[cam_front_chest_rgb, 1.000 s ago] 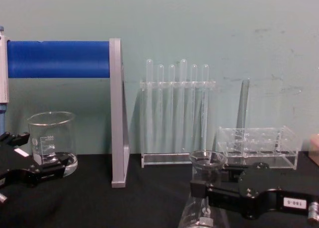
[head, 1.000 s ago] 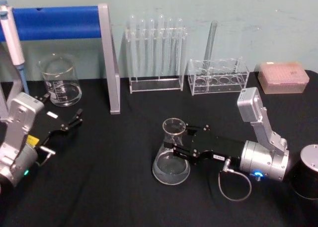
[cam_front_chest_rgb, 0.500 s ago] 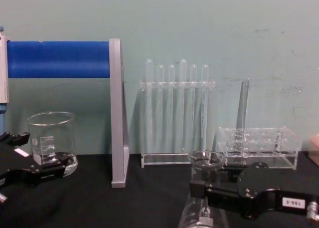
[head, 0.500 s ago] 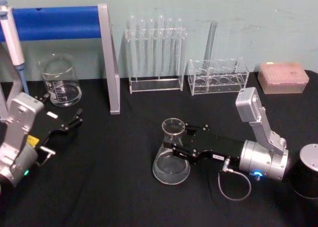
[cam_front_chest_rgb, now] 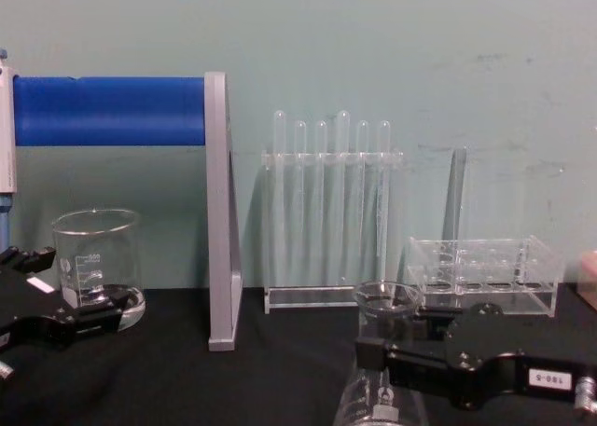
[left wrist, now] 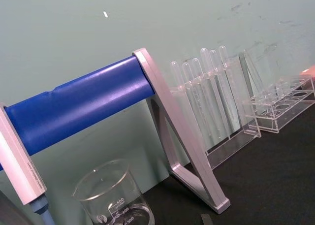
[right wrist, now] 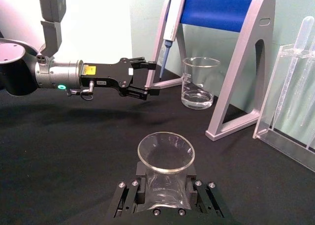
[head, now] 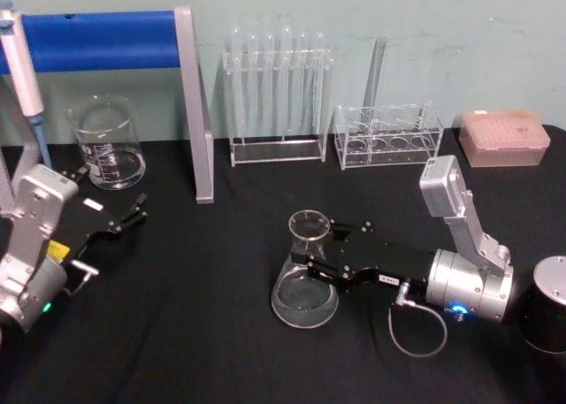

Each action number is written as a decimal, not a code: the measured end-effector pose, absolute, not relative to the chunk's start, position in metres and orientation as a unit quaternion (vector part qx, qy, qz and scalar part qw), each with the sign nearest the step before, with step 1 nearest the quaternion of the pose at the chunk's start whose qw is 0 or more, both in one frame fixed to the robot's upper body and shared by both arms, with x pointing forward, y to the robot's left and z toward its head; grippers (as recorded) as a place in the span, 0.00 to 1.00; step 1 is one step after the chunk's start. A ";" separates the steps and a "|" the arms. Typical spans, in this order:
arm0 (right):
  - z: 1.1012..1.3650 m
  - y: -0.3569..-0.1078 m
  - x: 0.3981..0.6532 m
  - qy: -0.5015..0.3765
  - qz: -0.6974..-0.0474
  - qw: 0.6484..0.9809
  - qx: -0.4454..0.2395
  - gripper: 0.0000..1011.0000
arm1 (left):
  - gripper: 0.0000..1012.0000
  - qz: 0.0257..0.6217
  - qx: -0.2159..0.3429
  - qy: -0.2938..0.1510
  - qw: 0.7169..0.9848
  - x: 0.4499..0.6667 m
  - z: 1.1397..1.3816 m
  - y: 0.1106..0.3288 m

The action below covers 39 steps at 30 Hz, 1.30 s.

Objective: Grasp the erlenmeyer flask with one hand, shake it three times, then place it back.

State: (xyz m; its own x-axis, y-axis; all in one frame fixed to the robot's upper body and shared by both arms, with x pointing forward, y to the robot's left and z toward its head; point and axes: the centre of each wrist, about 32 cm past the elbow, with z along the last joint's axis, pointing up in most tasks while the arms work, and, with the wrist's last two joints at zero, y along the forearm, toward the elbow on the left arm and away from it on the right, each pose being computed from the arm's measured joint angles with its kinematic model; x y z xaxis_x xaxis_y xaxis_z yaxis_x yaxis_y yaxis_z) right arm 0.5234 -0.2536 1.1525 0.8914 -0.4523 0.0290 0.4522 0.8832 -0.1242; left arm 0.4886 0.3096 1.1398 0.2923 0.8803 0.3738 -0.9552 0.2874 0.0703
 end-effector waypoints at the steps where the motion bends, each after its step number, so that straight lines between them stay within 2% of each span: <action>1: 1.153 -0.254 0.523 0.000 -0.233 0.970 -0.064 0.45 | 0.99 0.580 0.141 -0.132 0.791 0.489 1.140 0.310; 18: 1.152 -0.254 0.523 0.000 -0.232 0.971 -0.064 0.45 | 0.99 0.580 0.141 -0.132 0.791 0.489 1.140 0.310; 23: 1.152 -0.254 0.523 0.001 -0.232 0.971 -0.064 0.57 | 0.99 0.580 0.141 -0.132 0.791 0.489 1.140 0.310; 26: 1.152 -0.254 0.523 0.001 -0.232 0.971 -0.064 0.71 | 0.99 0.580 0.141 -0.132 0.791 0.489 1.140 0.310; 34: 1.152 -0.254 0.523 0.001 -0.232 0.971 -0.064 0.92 | 0.99 0.580 0.141 -0.132 0.791 0.489 1.140 0.310; 39: 1.152 -0.254 0.523 0.000 -0.232 0.971 -0.064 0.99 | 0.99 0.580 0.141 -0.132 0.791 0.489 1.140 0.310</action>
